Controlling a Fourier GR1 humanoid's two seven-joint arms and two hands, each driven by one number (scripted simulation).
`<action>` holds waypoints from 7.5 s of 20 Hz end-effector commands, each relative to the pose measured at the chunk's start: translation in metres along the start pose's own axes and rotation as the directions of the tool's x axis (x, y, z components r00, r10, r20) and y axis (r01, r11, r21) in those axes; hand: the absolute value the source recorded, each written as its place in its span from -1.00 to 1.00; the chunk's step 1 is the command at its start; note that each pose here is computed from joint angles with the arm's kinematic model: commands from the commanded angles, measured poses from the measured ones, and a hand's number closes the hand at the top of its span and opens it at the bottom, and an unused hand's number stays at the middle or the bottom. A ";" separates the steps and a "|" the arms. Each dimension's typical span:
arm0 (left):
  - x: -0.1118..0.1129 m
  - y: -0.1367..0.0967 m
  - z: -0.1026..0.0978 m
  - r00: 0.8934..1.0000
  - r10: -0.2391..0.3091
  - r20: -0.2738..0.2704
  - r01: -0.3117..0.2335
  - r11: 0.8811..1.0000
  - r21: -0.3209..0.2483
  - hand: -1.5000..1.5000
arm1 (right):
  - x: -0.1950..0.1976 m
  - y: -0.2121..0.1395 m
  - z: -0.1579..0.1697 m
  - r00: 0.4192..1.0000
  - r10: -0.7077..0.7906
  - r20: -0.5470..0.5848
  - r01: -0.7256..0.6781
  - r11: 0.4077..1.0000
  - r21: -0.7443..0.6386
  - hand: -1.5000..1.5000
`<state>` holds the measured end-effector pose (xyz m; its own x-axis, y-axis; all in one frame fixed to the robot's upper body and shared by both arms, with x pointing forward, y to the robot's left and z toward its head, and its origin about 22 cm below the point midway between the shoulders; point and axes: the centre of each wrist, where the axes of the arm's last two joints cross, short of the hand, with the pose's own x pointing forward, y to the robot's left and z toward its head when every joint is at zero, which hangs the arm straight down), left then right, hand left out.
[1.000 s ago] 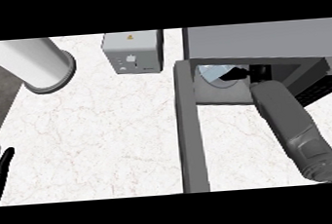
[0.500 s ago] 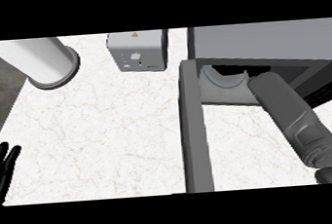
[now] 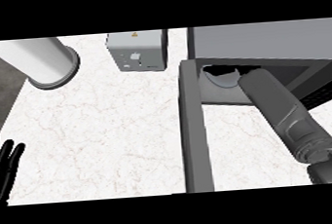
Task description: Pick up the milk, place it into the microwave and close the microwave
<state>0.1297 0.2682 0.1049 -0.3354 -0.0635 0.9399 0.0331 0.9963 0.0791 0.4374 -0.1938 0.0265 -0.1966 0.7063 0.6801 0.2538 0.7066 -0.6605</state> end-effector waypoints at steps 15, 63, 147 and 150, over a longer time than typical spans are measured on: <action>0.005 -0.005 0.011 1.000 -0.024 -0.021 0.023 1.000 -0.019 -1.00 | -0.020 -0.033 -0.008 0.999 -0.031 -0.028 0.025 0.984 -0.176 -1.00; 0.005 -0.043 0.015 0.995 0.081 -0.053 -0.089 0.979 -0.185 -1.00 | -0.131 0.010 0.183 0.755 -0.633 -0.168 0.642 0.766 -0.001 -1.00; -0.096 -0.256 -0.210 0.983 0.119 -0.141 -0.146 0.969 -0.200 1.00 | -0.020 -0.184 0.283 0.436 -0.897 0.075 0.791 0.421 0.443 -1.00; -0.101 -0.255 -0.209 0.984 0.125 -0.127 -0.148 0.970 -0.192 1.00 | -0.016 -0.181 0.286 0.400 -0.914 0.064 0.805 0.384 0.452 -1.00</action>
<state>0.3324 0.0101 0.0476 -0.1902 0.0564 0.9801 0.2762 0.9611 -0.0017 0.1252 -0.3225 0.0421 -0.3757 -0.3307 0.8657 -0.4611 0.8770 0.1349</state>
